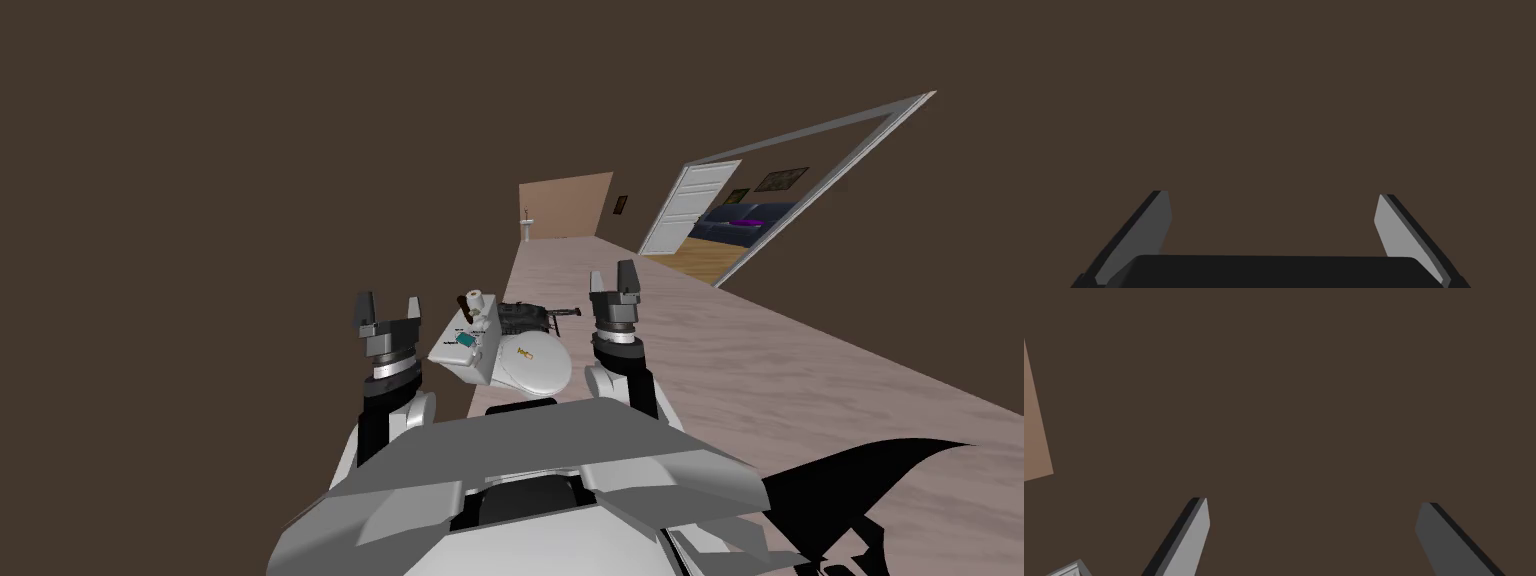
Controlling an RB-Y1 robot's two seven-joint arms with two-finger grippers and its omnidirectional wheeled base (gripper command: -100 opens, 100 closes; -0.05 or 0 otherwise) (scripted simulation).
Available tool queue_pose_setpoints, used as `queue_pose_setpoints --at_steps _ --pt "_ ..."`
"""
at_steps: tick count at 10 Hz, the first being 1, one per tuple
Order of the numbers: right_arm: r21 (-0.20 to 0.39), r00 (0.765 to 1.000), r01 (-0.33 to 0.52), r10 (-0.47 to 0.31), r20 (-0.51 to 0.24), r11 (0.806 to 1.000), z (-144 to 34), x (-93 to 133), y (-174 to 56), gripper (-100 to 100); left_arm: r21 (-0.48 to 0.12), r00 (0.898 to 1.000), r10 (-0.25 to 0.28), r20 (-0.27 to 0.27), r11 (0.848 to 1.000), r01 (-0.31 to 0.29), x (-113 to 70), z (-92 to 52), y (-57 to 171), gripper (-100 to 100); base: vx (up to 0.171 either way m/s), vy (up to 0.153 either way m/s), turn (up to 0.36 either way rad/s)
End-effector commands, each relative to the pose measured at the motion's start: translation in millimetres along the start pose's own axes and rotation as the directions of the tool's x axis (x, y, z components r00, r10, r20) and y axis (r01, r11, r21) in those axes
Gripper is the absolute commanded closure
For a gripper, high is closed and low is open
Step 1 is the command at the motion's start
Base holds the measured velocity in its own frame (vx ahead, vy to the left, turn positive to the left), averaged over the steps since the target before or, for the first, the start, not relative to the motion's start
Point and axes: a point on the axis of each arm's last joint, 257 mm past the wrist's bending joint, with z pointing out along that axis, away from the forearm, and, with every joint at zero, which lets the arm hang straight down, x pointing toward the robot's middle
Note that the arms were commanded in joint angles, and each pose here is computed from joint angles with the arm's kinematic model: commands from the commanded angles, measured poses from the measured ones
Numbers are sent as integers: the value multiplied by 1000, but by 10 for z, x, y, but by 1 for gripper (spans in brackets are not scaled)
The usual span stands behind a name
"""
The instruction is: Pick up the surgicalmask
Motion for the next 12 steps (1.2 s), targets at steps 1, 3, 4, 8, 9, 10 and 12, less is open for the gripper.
queue_pose_setpoints --at_steps 1,3,4,8,9,10,12 --pt "0 1000 0 0 0 1000 0 0 0 0 -20 1000 1 -26 1000 -1 38 32 137 -100 -48 1 -5" --pt "0 1000 0 0 0 1000 0 0 0 0 -51 999 1 -51 999 -4 71 81 341 -100 -110 1 -9" --pt "0 1000 0 0 0 1000 0 0 0 0 -76 998 3 -62 997 -8 79 101 482 -100 -116 1 -7" --pt "0 1000 0 0 0 1000 0 0 0 0 -121 997 7 -83 993 -17 99 200 788 -100 -93 7 -7" --pt "0 1000 0 0 0 1000 0 0 0 0 -147 996 11 -91 989 -24 100 254 952 -100 -68 -6 -7" --pt "0 1000 0 0 0 1000 0 0 0 0 -150 996 11 -91 988 -24 99 251 969 -100 -65 2 -7" --pt "0 1000 0 0 0 1000 0 0 0 0 -183 995 16 -98 983 -34 94 308 1163 -100 -80 4 -8"
